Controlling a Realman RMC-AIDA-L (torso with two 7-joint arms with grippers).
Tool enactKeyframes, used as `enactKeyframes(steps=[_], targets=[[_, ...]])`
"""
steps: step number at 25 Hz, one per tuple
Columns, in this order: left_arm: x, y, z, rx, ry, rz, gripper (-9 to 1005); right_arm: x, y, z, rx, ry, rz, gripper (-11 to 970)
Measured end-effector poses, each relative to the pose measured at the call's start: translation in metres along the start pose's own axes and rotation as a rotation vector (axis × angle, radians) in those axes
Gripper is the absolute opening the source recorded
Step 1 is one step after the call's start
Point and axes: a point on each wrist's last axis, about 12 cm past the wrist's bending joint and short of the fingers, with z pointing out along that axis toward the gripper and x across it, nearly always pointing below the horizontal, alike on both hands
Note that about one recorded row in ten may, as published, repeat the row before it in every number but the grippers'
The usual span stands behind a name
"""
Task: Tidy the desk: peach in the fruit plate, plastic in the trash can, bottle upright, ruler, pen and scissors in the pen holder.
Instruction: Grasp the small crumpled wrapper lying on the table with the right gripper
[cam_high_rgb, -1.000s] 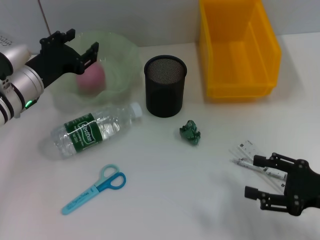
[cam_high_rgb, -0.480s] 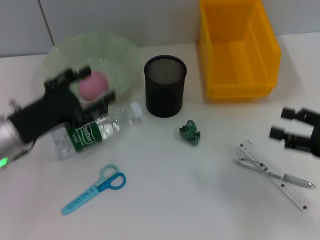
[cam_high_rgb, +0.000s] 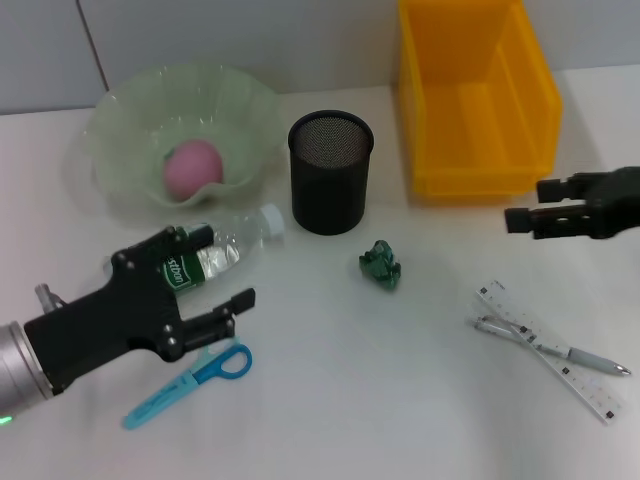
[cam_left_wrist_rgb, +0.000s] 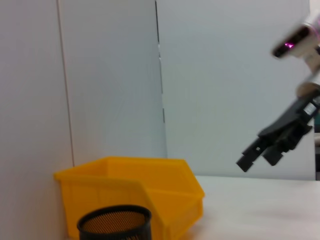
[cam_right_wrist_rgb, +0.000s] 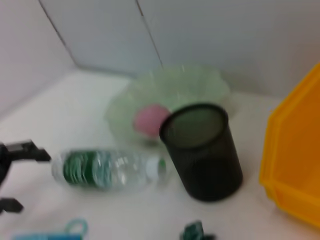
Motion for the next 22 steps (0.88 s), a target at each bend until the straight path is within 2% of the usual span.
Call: enactKeyframes(steps=[1,2,4,5,6,7,9,10,11,13,22], targets=[[0.001,-0.001,0.000,0.001,0.005,-0.003,818,-0.008,0.003,0.004,0.011,0.041,-0.007,830],[0.001,-0.001,0.000,0.001,0.005,-0.003,818,-0.022,0.012,0.018,0.010,0.119,-0.014,830],[0.005,-0.003,0.003,0.002,0.017,-0.011,818,-0.029,0.015,0.024,0.008,0.148,-0.015,830],[0.006,-0.003,0.006,0.013,0.021,-0.014,818,-0.041,0.021,0.036,0.022,0.213,-0.015,830],[0.006,-0.003,0.006,0.013,0.021,-0.014,818,-0.041,0.021,0.036,0.022,0.213,-0.015,830],[0.006,-0.003,0.006,0.013,0.021,-0.014,818,-0.051,0.026,0.049,0.046,0.271,-0.029,830],[0.006,-0.003,0.008,0.025,0.024,-0.013,818,-0.054,0.027,0.055,0.061,0.298,-0.035,830],[0.006,-0.003,0.009,0.028,0.025,-0.012,818,-0.057,0.031,0.071,0.093,0.343,-0.051,830],[0.006,-0.003,0.009,0.028,0.025,-0.012,818,-0.057,0.031,0.071,0.093,0.343,-0.051,830],[0.006,-0.004,0.009,0.031,0.025,-0.012,818,-0.058,0.035,0.090,0.114,0.385,-0.068,830],[0.007,-0.007,0.010,0.050,0.034,-0.010,818,-0.058,0.037,0.122,0.118,0.409,-0.073,831]])
